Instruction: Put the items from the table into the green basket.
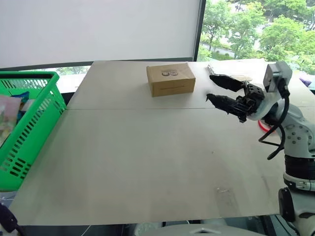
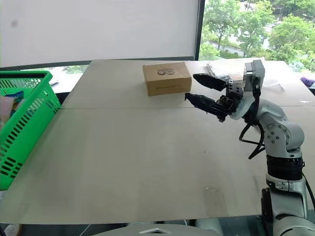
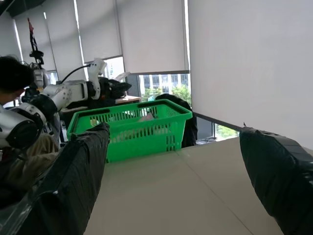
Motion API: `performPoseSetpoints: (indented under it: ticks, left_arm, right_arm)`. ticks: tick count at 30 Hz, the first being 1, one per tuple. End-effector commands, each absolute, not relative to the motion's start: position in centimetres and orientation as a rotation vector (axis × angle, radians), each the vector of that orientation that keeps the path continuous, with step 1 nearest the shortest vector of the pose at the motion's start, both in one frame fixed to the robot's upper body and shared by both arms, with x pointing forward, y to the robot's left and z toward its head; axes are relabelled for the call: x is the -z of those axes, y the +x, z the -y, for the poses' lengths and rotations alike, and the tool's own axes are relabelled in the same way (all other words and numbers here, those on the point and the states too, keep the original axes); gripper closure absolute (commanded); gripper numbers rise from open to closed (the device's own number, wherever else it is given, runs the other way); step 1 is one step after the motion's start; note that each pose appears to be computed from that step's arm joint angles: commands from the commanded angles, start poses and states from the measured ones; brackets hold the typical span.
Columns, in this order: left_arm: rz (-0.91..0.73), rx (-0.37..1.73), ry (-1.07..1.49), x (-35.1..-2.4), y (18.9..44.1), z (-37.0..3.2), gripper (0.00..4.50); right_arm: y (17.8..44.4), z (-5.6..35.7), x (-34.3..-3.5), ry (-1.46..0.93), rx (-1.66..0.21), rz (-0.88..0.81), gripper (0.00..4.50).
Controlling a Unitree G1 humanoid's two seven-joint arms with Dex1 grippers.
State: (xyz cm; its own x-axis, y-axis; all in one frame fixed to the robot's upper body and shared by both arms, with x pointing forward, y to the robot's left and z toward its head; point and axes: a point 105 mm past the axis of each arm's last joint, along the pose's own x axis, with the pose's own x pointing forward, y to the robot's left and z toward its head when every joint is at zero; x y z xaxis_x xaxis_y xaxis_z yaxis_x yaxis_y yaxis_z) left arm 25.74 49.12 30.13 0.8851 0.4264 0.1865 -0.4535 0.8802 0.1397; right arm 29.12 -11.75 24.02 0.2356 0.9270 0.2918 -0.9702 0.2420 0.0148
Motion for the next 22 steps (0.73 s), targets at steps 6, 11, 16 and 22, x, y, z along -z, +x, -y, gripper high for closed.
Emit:
performPoseSetpoints:
  ticks: [6,11,16,22]
  left_arm:
    - [0.193,0.241,0.244,-28.0,29.8,-30.7,0.03]
    - [0.038,0.484,0.220,-20.8,29.6,-21.2,0.03]
    - [-0.082,0.564,0.149,-15.1,28.3,-17.1,0.03]
    - [-0.140,0.483,0.148,-10.9,28.2,-18.4,0.03]
  right_arm:
    - [30.6,14.6,-20.1,0.106,-1.126,0.144,0.00]
    - [32.1,17.1,-16.0,-0.014,-0.944,0.062,0.00]
    - [32.5,20.5,-11.6,-0.185,-0.766,-0.047,0.00]
    - [31.4,21.9,-9.4,-0.233,-0.727,-0.105,0.00]
